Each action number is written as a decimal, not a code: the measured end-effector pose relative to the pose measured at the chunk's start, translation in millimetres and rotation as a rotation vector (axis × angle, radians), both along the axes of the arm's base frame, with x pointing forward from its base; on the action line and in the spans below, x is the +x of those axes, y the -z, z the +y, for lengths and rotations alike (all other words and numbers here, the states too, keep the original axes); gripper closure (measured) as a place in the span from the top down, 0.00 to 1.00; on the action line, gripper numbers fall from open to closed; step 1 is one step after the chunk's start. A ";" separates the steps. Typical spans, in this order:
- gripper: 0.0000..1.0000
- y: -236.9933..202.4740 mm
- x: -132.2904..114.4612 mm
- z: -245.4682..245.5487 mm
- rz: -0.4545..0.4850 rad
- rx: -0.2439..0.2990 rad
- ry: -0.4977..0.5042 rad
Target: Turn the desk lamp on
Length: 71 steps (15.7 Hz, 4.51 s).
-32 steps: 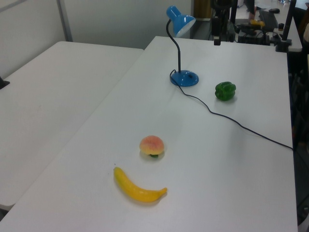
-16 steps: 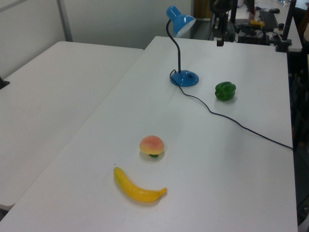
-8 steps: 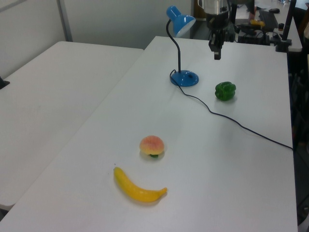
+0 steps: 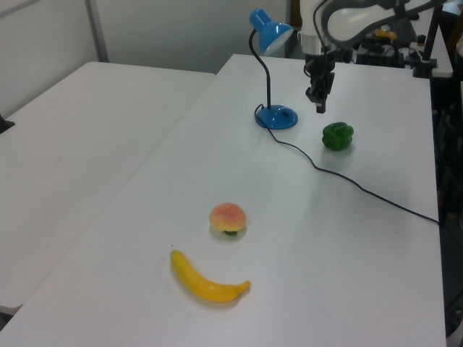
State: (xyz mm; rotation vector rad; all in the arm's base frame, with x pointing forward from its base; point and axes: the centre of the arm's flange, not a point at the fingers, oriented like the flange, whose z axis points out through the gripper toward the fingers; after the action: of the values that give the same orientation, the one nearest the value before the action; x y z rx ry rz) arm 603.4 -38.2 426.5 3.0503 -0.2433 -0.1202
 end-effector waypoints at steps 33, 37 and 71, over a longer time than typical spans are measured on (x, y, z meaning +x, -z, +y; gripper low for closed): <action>0.01 80.8 66.5 -114.6 -0.466 -0.062 0.175; 0.01 90.4 67.7 -114.2 -0.458 -0.065 0.166; 0.01 91.2 71.1 -112.8 -0.465 -0.069 0.156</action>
State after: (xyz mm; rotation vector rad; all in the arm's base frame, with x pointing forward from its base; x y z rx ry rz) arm 674.5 -151.1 335.4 2.9409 -0.4999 0.5797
